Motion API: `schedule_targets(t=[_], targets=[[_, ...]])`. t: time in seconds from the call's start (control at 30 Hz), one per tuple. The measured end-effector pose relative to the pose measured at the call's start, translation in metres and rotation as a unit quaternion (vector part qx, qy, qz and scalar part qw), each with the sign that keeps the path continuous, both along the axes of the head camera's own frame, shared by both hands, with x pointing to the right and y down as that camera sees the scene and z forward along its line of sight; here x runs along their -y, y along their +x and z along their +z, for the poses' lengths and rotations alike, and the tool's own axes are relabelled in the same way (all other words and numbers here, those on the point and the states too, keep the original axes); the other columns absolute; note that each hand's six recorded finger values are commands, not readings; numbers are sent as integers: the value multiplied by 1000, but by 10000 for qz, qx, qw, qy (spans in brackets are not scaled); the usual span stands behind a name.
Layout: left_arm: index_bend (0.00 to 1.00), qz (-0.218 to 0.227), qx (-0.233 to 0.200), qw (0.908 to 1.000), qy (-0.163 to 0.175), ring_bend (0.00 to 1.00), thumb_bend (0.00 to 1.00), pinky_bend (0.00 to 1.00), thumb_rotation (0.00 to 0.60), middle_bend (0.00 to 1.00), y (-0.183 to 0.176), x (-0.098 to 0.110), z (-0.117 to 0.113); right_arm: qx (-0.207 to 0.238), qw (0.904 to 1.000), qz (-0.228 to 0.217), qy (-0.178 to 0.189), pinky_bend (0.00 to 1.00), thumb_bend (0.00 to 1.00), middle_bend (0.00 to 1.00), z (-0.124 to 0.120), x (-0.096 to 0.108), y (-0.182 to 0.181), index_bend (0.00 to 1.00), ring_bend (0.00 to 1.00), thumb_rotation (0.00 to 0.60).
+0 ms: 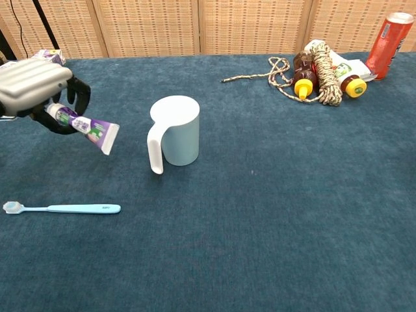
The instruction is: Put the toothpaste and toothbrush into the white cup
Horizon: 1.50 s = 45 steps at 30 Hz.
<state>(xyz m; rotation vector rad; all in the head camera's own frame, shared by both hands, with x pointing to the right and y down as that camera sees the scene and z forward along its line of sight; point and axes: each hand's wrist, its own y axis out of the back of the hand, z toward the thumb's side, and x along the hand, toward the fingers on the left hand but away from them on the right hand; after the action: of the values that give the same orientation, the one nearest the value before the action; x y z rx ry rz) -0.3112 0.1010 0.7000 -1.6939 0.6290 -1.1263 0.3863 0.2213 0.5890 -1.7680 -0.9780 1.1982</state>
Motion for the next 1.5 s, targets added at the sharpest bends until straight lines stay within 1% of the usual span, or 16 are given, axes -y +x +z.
schedule_targets(t=[0.17,0.27,0.3,0.33,0.37,0.47,0.5,0.57,0.6,0.7,0.77,0.9,1.0,1.1,1.3,1.5], targets=[[766,-525,-739,9958,-116,458,316,512,600,585,-23,5,-20,20,10000,-10,2,0,0,0,-1,-1,-1,0,0,600],[766,-877,-1483,9847,-248,458,315,512,600,585,-30,7,-35,29,10000,-24,-14,0,0,0,0,-1,-3,0,0,600],[766,-1053,-1962,9743,-327,458,315,512,600,585,-32,9,-43,32,10000,-31,-20,0,0,0,0,-1,-3,0,0,600],[766,-1120,-2160,9693,-361,458,315,512,600,585,-32,9,-47,33,10000,-35,-23,0,0,0,0,-2,-4,0,0,600],[766,-1214,-2461,9607,-413,456,316,512,600,585,-32,10,-52,35,10000,-43,-27,0,0,0,0,-2,-4,0,0,600],[766,-1457,-3442,9256,-591,435,316,512,600,585,-30,12,-70,40,10000,-64,-48,0,0,0,1,-2,-5,0,0,600],[766,-1523,-3810,9095,-673,423,316,512,600,585,-27,13,-77,42,9999,-70,-59,0,0,0,1,-2,-6,0,0,600],[766,-1598,-4294,8851,-819,408,315,505,600,585,-17,13,-86,37,9999,-75,-71,0,0,0,2,-2,-6,0,0,600],[766,-1638,-4568,8694,-925,399,315,494,600,585,-9,13,-90,37,9999,-73,-76,0,0,0,2,-2,-6,0,0,600],[766,-1759,-5061,8355,-1223,374,315,468,600,585,17,16,-93,39,9999,-63,-92,0,0,0,3,-2,-6,0,0,600],[766,-1833,-5188,8236,-1378,359,316,452,600,585,31,20,-89,37,9999,-54,-102,0,0,0,3,-2,-5,0,0,600],[766,-1961,-5349,8023,-1779,295,316,282,600,585,72,23,-73,24,9999,-25,-131,0,0,0,5,-1,-3,0,0,600],[766,-2060,-5429,7897,-1981,261,316,197,600,585,97,22,-62,30,9999,-3,-153,0,0,0,6,0,-2,0,0,600],[766,-2105,-5431,7838,-2155,243,315,155,600,585,119,20,-52,30,9999,15,-163,0,0,0,6,0,-1,0,0,600],[766,-2157,-5365,7836,-2271,234,315,147,600,585,135,16,-38,28,9998,41,-183,0,0,0,7,1,1,0,0,600],[760,-2297,-5311,7797,-2391,221,316,147,600,585,135,11,-20,31,9998,44,-199,0,0,0,7,1,2,0,0,600]])
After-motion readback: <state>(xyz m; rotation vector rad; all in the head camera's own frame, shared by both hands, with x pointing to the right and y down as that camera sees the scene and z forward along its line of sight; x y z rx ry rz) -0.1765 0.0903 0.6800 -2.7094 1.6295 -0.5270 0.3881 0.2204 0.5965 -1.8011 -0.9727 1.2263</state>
